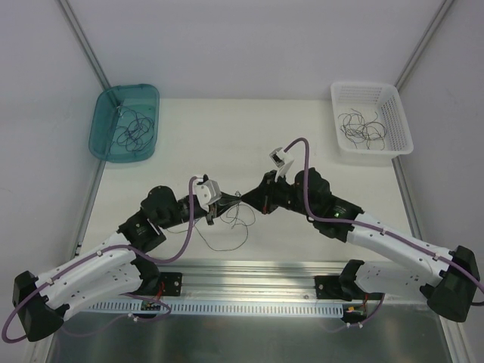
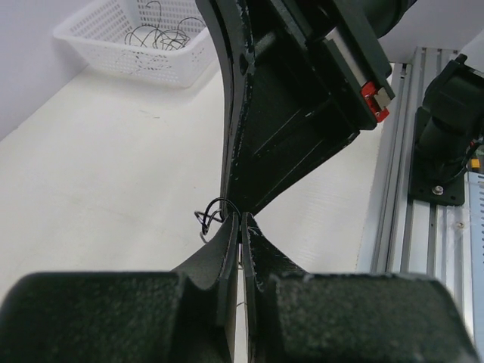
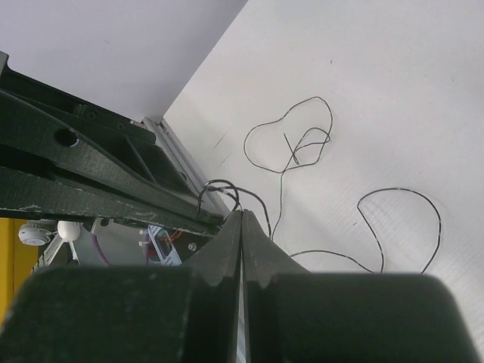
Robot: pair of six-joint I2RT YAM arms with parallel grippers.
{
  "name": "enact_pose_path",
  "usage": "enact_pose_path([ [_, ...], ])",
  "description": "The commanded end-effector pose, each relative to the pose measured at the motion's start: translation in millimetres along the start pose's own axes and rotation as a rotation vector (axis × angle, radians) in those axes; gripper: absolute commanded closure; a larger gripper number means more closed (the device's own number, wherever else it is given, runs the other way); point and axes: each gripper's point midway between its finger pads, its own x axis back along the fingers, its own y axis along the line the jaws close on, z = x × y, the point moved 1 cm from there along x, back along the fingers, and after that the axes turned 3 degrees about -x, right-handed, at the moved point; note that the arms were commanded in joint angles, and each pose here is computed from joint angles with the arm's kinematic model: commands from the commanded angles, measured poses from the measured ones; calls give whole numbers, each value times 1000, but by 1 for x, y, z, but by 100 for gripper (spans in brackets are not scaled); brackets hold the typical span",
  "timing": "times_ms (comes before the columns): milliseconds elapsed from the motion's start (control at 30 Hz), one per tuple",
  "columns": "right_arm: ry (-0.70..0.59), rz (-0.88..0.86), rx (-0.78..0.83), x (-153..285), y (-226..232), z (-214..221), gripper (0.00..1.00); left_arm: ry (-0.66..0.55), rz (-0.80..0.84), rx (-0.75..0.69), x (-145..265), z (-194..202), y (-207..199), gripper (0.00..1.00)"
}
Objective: Untangle the cables
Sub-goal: Untie the cable.
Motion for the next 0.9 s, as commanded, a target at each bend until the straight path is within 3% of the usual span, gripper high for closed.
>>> enact_pose_path([
  [0,-69,-79,18,-5,11,-12,99,-111,132,14,-2,-19,-25,100],
  [233,-57,-69,89,8,11,-14,91,-116,89,24,2,-8,-22,100],
  [500,-20,-38,107,45,-8,-24,65,-134,107,16,4,-4,-26,100],
  [867,53,-193,20,42,11,-24,61,-128,189,5,-2,-9,-35,100],
])
